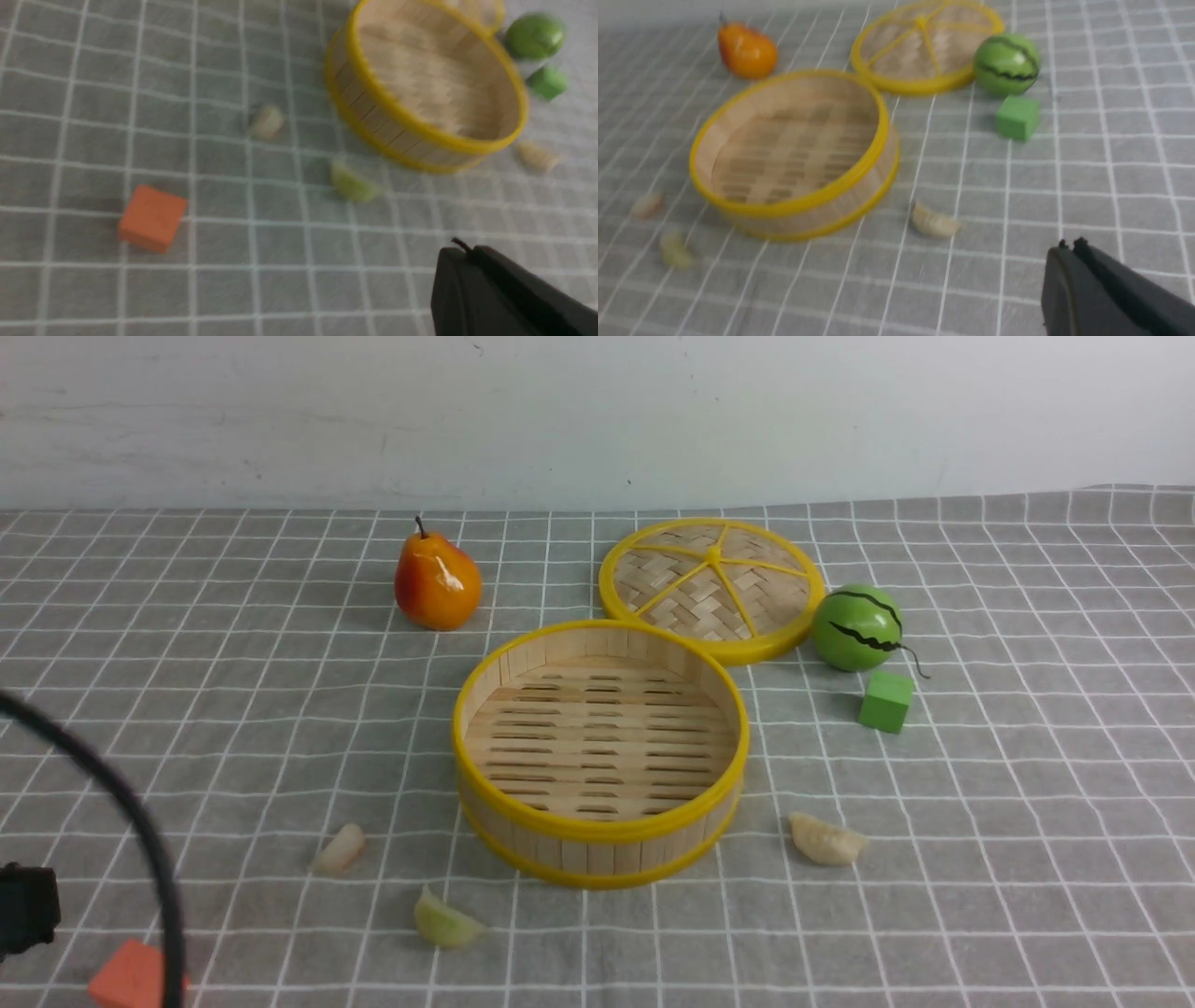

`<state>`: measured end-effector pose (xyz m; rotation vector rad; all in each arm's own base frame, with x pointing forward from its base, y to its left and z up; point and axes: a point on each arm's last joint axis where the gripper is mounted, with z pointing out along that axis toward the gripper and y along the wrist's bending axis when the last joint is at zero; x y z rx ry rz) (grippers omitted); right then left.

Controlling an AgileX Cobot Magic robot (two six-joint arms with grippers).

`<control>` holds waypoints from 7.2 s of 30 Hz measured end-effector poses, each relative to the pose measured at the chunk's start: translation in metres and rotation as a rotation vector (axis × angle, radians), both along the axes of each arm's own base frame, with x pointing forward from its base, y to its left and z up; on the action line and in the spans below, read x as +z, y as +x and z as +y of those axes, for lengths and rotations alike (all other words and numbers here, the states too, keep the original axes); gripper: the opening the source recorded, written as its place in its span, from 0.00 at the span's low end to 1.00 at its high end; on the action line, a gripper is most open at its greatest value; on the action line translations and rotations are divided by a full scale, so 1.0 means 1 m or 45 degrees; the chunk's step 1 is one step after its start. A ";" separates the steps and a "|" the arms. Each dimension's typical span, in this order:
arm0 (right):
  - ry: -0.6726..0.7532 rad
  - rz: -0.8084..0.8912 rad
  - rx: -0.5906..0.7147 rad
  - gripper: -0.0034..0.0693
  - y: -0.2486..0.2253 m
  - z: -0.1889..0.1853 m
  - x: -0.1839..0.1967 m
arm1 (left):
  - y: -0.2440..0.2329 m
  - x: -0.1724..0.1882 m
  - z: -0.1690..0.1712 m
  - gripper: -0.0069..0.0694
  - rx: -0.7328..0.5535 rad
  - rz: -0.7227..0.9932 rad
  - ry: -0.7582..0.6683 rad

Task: Put the dumplings into the steamer on the table with the grey tablecloth.
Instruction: 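Reach for and grasp a dumpling on the table with the left gripper, then place the dumpling into the bamboo steamer basket with the left gripper, then reach for and grasp a dumpling on the table with the left gripper, then place the dumpling into the bamboo steamer basket with the left gripper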

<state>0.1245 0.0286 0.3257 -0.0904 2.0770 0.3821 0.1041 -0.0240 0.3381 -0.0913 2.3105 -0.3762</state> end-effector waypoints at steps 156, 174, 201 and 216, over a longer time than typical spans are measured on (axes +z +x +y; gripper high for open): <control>-0.249 0.594 0.717 0.14 0.049 0.076 -0.016 | 0.200 -0.134 -0.125 0.17 0.054 0.631 0.255; -0.250 0.587 0.717 0.15 0.049 0.076 -0.016 | 0.220 -0.166 -0.122 0.73 0.010 0.615 0.254; -0.267 0.584 0.718 0.18 0.050 0.076 -0.016 | 0.286 -0.041 -0.154 0.35 -0.227 0.338 0.332; -0.328 0.582 0.708 0.18 0.051 0.072 -0.018 | 0.343 -0.138 -0.182 0.45 -0.294 0.540 0.436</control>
